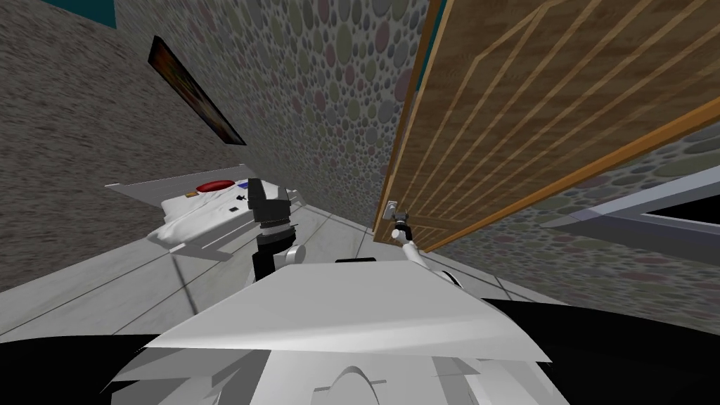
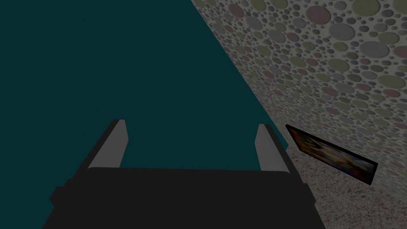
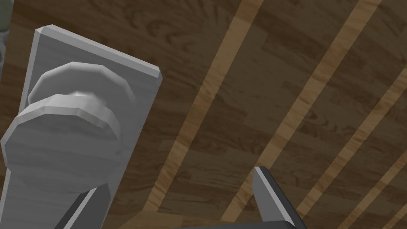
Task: Pull the door open
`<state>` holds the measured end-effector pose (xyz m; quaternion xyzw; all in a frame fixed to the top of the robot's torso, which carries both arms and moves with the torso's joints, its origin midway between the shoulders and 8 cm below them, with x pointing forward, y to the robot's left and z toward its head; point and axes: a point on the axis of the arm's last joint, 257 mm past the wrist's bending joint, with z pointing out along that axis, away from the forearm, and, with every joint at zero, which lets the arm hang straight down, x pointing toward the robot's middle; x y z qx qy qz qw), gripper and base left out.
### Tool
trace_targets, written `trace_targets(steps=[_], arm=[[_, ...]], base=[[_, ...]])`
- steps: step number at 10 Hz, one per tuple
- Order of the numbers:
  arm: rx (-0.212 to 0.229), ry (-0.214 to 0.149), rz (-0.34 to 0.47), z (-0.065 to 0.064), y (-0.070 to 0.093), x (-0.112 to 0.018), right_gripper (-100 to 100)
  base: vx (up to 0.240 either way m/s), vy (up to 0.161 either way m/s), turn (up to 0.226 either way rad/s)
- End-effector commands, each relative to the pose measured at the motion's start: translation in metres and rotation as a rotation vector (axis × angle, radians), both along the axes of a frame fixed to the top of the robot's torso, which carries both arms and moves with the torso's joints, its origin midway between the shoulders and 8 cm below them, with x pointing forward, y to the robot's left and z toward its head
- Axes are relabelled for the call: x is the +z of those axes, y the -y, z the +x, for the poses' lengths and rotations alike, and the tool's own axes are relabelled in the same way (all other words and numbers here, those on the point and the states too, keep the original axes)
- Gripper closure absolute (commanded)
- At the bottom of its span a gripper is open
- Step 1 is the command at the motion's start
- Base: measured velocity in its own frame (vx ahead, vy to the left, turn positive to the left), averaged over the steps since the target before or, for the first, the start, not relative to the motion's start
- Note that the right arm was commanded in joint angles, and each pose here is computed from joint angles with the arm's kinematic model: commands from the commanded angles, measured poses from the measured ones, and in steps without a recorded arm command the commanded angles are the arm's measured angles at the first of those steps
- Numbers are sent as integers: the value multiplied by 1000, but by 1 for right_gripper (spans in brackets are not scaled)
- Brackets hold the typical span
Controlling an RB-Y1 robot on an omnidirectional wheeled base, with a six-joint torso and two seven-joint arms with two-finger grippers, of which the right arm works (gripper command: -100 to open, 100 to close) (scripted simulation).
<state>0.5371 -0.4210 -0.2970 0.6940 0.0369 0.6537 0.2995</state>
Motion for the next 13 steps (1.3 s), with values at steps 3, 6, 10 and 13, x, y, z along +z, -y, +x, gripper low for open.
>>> trace_targets(steps=[3,6,10,13], arm=[[25,54,150,9,-34,3,-100],[24,95,294,10,-49,2,-100],[24,142,460,11,-67,1,-100],[-7,145,440,3,-30,-1,-100]], base=[[-59,-12,76],[-94,-12,66],[-105,-36,44],[50,-4,101]])
